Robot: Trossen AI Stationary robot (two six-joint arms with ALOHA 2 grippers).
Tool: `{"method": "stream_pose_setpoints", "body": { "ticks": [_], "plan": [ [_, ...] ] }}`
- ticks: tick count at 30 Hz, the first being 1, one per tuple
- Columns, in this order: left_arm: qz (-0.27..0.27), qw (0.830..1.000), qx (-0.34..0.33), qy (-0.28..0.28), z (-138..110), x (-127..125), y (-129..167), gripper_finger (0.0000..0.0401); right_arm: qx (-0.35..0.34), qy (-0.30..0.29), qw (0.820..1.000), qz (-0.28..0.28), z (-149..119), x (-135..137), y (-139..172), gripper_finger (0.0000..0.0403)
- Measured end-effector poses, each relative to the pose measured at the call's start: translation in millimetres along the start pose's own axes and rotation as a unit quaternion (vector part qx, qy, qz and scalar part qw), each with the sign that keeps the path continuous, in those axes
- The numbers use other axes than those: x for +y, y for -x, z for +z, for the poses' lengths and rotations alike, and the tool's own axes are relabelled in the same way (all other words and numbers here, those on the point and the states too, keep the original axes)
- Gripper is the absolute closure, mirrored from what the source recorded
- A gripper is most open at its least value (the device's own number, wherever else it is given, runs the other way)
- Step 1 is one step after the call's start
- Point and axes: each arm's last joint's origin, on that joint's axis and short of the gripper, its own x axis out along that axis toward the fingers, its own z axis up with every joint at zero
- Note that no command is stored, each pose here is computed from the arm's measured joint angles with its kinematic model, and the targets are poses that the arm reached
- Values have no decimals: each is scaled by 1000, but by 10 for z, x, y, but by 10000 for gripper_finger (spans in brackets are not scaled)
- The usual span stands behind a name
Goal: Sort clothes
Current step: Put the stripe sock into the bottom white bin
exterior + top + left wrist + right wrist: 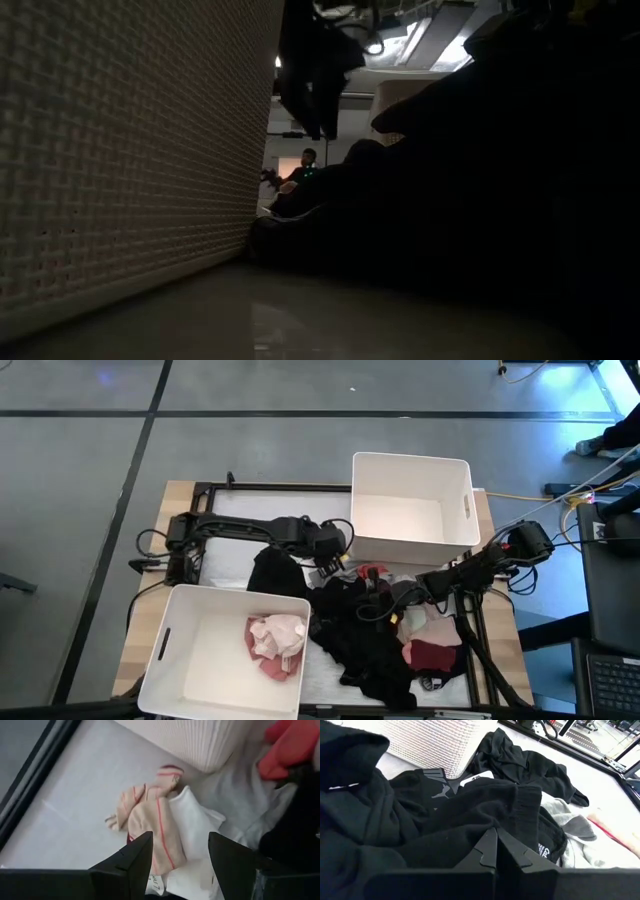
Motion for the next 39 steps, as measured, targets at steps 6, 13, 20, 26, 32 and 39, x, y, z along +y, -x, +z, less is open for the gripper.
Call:
{"method": "stream_pose_setpoints", "body": {
  "ticks": [6,13,20,26,32,39],
  "plan": [
    [15,999,28,-8,-24,-26,-237,219,0,0,1000,0,0,0,0,397],
    [26,997,66,-12,-62,-7,-446,219,2,0,1000,1,-3,0,0,397],
    [15,996,85,0,-55,49,-539,219,3,1,1000,1,-7,2,0,397],
    [15,995,96,15,-63,124,-594,219,4,1,1000,1,-8,2,0,397],
    [14,994,109,8,-148,154,-707,219,4,1,1000,2,-8,2,0,397],
    [4,995,94,-18,-140,126,-733,272,4,1,1000,2,-8,3,0,397]
  ]
}}
